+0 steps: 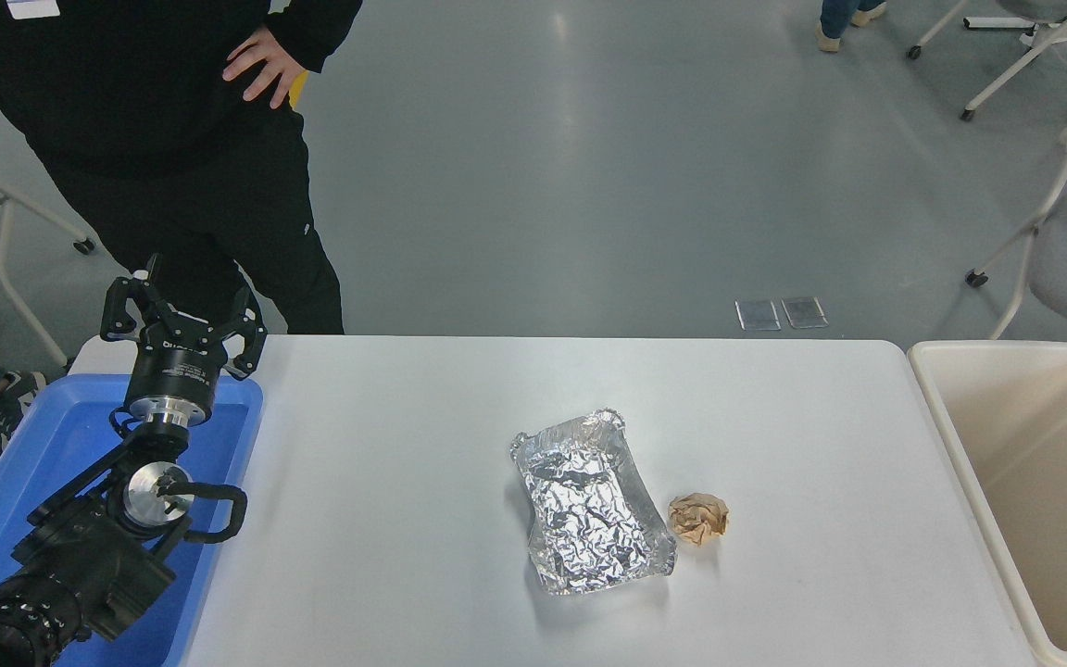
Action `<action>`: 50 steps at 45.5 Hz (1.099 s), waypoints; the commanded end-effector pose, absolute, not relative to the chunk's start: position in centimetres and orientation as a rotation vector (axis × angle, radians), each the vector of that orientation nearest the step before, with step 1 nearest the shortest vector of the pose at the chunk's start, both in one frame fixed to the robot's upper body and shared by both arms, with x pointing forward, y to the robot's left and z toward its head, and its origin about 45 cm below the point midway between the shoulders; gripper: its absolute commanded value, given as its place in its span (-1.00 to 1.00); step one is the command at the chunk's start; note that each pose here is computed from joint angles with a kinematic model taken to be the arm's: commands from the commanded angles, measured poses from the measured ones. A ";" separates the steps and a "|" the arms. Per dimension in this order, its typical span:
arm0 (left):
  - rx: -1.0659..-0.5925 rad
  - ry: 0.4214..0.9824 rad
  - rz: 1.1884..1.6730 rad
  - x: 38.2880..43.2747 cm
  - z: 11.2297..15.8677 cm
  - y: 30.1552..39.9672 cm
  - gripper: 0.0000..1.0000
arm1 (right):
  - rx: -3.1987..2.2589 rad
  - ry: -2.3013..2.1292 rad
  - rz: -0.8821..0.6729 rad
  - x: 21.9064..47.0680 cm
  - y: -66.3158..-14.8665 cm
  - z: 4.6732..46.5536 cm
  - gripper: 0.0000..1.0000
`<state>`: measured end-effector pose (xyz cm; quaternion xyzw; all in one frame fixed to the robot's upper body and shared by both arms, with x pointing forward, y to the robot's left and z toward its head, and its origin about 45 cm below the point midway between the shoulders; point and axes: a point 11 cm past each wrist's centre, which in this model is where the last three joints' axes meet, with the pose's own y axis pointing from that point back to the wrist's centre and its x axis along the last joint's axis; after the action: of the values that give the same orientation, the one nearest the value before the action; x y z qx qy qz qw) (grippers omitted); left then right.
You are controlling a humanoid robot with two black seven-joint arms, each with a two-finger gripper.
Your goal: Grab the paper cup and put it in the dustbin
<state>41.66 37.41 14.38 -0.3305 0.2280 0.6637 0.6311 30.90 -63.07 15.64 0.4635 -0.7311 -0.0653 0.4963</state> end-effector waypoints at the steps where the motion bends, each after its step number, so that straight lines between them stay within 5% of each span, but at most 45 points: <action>1: -0.759 0.523 1.519 41.66 14.38 37.40 0.98 | 1.034 -1.815 -0.267 26.0 -63.9 11.7 -1.00; 12: -0.757 0.523 1.518 41.65 14.36 37.38 0.98 | 1.037 -1.796 -0.297 25.0 -63.3 10.2 -1.00; 15: -0.757 0.523 1.518 41.65 14.36 37.38 0.98 | 1.034 -1.797 -0.295 25.0 -63.3 10.3 -0.13; 23: -0.757 0.521 1.521 41.65 14.39 37.48 0.98 | 1.020 -1.793 -0.283 24.9 -63.5 10.3 1.00; 32: -0.758 0.523 1.521 41.66 14.37 37.41 0.98 | 1.045 -1.766 -0.282 25.3 -62.9 10.1 1.00; 50: -0.759 0.520 1.519 41.70 14.47 37.46 0.98 | 1.277 -1.496 0.059 40.2 -55.0 20.9 1.00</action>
<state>41.68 37.45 14.42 -0.3311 0.2275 0.6638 0.6308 33.26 -59.91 15.05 0.4909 -0.6962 -0.0509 0.5213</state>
